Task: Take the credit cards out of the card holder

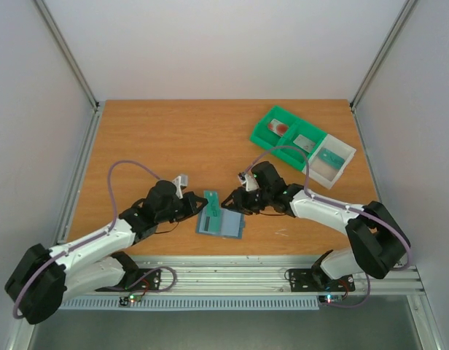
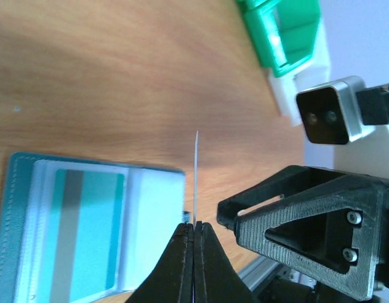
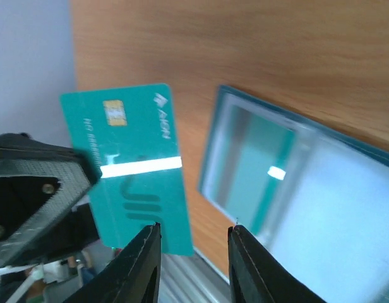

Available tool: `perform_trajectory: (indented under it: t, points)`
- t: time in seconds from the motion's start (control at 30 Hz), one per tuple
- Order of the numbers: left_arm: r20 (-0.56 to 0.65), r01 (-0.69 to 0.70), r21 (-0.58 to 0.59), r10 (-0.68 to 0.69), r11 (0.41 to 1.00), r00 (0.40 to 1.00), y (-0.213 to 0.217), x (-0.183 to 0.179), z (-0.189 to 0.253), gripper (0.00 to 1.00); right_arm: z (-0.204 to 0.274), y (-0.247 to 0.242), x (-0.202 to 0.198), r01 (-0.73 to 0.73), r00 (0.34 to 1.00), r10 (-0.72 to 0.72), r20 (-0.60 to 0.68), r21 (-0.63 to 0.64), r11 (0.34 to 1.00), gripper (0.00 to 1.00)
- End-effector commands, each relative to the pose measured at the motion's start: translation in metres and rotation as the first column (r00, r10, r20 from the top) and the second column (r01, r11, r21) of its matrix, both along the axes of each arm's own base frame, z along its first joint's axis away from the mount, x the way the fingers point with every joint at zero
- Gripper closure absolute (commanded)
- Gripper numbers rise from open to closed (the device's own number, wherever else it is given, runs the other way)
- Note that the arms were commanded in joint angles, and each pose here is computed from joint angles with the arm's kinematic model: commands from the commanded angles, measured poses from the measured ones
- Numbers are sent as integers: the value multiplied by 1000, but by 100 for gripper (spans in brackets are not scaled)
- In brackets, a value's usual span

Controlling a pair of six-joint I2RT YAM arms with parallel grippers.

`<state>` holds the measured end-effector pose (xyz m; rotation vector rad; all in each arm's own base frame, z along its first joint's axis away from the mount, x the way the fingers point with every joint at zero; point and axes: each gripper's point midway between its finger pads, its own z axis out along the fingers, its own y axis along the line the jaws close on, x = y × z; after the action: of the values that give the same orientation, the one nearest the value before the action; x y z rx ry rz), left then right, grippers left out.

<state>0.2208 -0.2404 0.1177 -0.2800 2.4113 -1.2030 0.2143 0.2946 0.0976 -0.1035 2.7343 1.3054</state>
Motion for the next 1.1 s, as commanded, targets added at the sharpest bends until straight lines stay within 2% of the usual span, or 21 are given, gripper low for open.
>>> perform_trajectory:
  t: [0.0, 0.2, 0.33, 0.4, 0.47, 0.7, 0.83, 0.97, 1.07]
  points:
    - [126, -19, -95, 31, 995, 992, -2, 9, 47, 100, 48, 19, 7, 31, 999, -32, 2, 214, 976, 67]
    - [197, -11, -215, 54, 977, 979, 0, 5, 74, 100, 67, 23, 11, 86, 996, -82, -27, 288, 954, 59]
    - [225, -8, -272, 71, 962, 972, 1, 3, 85, 100, 70, 23, 11, 87, 996, -81, -31, 302, 949, 59]
    - [232, 1, -295, 71, 955, 970, 0, 2, 88, 100, 72, 25, 9, 73, 997, -66, -31, 319, 945, 64]
    - [228, 1, -308, 73, 951, 971, -1, 2, 88, 100, 74, 26, 7, 62, 998, -57, -25, 339, 939, 74]
    - [215, -5, -299, 72, 954, 974, 0, 2, 76, 99, 92, 28, 0, -22, 998, -2, 58, 409, 912, 98]
    - [241, 10, -307, 67, 952, 968, 1, -1, 79, 84, 102, 28, -8, -108, 991, 62, 121, 428, 897, 99]
    - [339, 123, -292, -18, 948, 941, -3, -14, 92, 67, 101, 20, -27, -233, 963, 161, 215, 374, 898, 99]
    - [378, 196, -258, -88, 946, 922, -6, -25, 99, 56, 95, 12, -45, -301, 947, 240, 211, 330, 895, 99]
